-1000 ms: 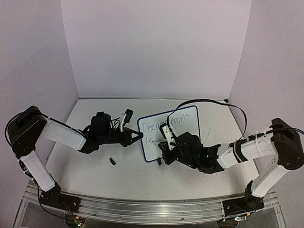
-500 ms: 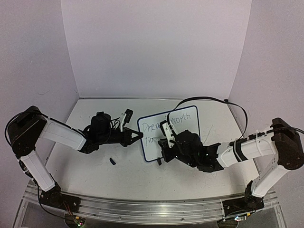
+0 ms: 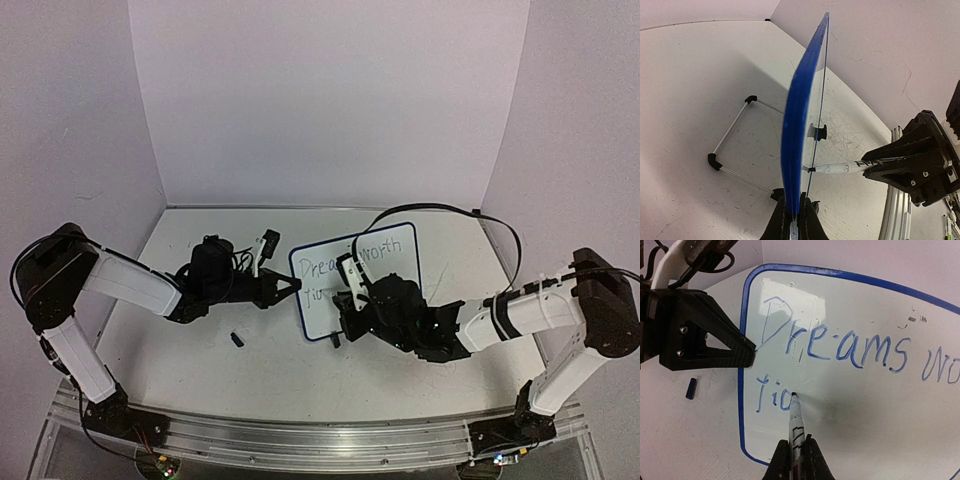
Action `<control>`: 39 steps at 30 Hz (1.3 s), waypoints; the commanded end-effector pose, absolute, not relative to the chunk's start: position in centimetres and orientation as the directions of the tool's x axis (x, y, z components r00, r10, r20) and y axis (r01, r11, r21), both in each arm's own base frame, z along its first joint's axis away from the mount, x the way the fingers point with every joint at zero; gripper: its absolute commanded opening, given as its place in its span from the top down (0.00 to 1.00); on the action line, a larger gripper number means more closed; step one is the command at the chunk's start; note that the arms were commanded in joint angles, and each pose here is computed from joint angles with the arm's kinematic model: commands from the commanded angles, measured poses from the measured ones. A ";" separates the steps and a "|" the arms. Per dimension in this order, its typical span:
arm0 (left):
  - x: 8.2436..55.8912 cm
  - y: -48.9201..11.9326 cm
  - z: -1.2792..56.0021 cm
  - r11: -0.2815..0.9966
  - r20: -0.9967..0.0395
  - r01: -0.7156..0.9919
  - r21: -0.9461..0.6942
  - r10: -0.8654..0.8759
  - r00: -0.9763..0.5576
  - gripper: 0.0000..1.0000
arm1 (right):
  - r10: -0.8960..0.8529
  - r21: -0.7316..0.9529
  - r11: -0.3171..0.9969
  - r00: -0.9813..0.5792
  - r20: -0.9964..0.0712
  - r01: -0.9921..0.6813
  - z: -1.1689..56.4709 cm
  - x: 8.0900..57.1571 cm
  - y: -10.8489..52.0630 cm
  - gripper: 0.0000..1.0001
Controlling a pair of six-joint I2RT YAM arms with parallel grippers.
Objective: Write a sentence on the whiteboard
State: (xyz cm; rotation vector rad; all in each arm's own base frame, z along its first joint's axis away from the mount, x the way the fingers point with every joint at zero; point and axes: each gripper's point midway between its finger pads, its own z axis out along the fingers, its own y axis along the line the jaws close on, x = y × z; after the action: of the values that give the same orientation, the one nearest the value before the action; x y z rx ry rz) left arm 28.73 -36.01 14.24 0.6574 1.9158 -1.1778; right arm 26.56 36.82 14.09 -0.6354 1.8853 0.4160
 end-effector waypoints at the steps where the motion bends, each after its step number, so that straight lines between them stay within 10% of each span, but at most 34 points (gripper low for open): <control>1: 29.2 -35.7 15.1 0.457 -0.852 0.765 -0.454 0.028 -0.522 1.00 | -0.229 0.010 0.808 -0.330 -0.916 -0.588 13.6 26.5 36.0 1.00; 39: 29.3 -35.7 15.3 0.458 -0.854 0.766 -0.451 0.028 -0.520 1.00 | -0.154 0.070 0.781 -0.300 -0.941 -0.620 17.0 26.2 36.6 1.00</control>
State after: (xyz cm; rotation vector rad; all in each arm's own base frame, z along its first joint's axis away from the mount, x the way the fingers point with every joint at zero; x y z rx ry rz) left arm 28.72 -36.01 14.24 0.6586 1.9153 -1.1780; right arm 25.26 37.03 14.74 -0.6470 1.8979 0.5196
